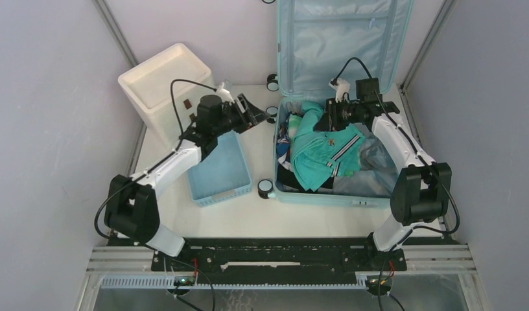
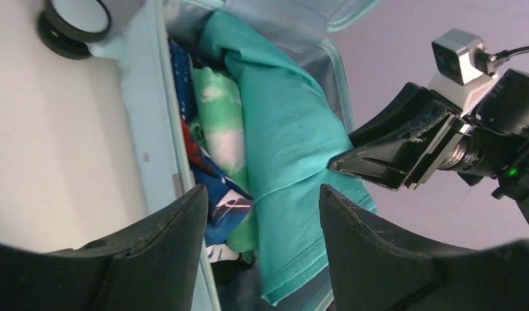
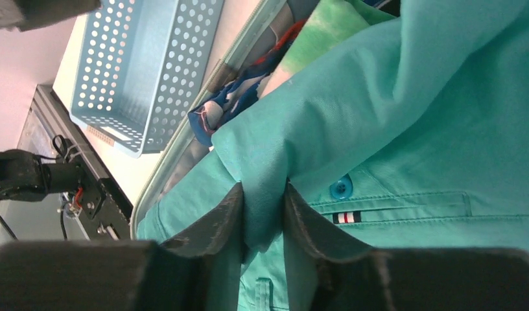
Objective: Open, take out, and arrange the luggage
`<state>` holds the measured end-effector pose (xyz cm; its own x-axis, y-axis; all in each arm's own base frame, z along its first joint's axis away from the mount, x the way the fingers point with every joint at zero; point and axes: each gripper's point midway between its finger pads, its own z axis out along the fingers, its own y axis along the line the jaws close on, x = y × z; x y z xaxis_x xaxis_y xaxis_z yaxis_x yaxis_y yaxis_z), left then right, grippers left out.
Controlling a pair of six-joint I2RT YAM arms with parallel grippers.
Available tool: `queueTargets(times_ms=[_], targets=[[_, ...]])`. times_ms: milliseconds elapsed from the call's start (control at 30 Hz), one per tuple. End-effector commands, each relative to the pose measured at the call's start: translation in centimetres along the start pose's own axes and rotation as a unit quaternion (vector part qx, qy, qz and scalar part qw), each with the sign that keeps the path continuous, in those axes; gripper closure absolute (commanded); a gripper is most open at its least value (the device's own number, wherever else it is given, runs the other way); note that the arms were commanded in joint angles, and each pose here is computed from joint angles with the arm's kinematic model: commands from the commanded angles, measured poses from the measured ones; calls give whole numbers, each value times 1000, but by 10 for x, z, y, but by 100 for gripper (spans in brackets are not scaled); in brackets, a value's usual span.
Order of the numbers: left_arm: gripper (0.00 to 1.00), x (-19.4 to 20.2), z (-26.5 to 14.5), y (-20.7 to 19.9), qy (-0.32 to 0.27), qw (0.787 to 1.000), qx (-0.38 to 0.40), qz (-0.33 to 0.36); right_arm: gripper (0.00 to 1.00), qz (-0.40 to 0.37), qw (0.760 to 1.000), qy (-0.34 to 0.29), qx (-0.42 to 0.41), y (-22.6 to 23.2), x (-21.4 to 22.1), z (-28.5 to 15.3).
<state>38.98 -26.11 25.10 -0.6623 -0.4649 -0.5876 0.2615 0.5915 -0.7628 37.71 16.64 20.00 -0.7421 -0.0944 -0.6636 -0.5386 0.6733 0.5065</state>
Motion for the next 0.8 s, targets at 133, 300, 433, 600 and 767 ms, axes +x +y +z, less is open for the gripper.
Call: queueTargets(times_ms=[133, 300, 433, 600, 767], targets=[[29, 7, 27, -50, 37, 995, 91, -18, 91, -12, 996, -27, -84, 41, -17, -6], [28, 2, 39, -56, 44, 994, 102, -12, 94, -5, 986, -20, -163, 68, -17, -1], [27, 1, 49, -60, 54, 992, 113, -31, 75, -15, 981, 3, -192, 90, -7, 13], [26, 9, 62, -54, 68, 988, 126, -52, 42, -28, 976, 18, -217, 105, -1, 19], [25, 16, 77, -45, 94, 986, 130, -56, 34, -49, 971, 0, -233, 104, -12, -3]])
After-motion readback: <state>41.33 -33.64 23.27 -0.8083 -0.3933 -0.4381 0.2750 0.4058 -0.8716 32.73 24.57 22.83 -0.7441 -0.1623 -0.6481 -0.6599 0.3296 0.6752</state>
